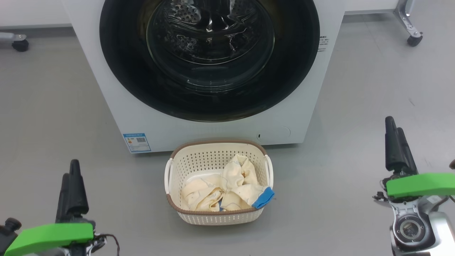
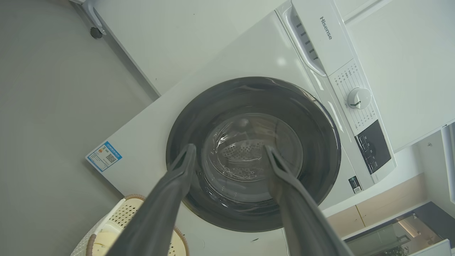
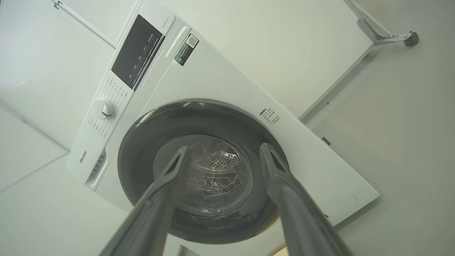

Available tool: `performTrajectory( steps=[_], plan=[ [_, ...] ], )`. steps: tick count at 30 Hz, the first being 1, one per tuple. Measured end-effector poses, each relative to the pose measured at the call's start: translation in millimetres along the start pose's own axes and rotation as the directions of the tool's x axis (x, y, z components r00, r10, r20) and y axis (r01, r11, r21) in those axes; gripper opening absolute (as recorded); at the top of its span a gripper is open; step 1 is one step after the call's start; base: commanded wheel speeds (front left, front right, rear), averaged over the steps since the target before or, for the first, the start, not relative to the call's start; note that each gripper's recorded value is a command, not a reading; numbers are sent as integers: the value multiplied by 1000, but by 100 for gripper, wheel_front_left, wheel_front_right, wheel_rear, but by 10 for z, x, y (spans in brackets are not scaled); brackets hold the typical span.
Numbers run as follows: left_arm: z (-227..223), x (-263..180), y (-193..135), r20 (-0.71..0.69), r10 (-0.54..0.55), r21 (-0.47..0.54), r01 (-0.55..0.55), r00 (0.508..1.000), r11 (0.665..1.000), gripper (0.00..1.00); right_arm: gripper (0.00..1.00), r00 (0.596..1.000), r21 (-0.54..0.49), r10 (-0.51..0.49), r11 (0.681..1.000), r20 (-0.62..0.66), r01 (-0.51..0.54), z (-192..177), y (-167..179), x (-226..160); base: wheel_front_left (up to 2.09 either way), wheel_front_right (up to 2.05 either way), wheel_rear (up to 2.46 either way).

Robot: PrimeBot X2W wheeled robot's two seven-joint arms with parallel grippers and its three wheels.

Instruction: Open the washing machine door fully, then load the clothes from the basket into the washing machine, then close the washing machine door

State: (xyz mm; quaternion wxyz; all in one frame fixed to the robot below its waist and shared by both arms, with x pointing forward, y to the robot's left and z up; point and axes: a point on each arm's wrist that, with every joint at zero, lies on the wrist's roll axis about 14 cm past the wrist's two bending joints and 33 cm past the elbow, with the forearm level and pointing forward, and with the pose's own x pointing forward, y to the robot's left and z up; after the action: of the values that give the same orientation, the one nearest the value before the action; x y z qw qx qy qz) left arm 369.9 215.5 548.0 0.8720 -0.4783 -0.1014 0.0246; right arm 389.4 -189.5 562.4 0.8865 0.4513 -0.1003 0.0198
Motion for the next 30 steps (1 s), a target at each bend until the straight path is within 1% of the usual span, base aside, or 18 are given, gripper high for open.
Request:
performTrajectory(
  steps=[7, 12, 16, 22, 26, 30],
  plan=[
    [1, -1, -53, 1, -27, 146, 26, 1000, 989, 100, 100, 999, -131, 26, 991, -26, -29, -90, 56, 1, 0, 0, 0],
    [-50, -8, -81, -22, -48, 275, 52, 999, 960, 100, 100, 998, -224, 30, 974, -59, -43, -194, 48, -18, 0, 0, 0],
    [-112, -15, -116, -52, -70, 369, 84, 996, 925, 100, 100, 997, -297, 19, 954, -77, -41, -240, -5, -37, 0, 0, 0],
    [-158, -20, -124, -70, -84, 465, 107, 994, 879, 100, 100, 996, -398, 41, 915, -80, -70, -246, 33, -12, 0, 0, 0],
    [-232, -29, -126, -103, -94, 523, 135, 990, 842, 100, 100, 994, -453, 54, 887, -93, -91, -287, 54, -11, 0, 0, 0],
    [-304, -47, -67, -134, -86, 582, 149, 987, 800, 100, 100, 991, -504, 41, 858, -124, -99, -378, -6, -40, 0, 0, 0]
  ],
)
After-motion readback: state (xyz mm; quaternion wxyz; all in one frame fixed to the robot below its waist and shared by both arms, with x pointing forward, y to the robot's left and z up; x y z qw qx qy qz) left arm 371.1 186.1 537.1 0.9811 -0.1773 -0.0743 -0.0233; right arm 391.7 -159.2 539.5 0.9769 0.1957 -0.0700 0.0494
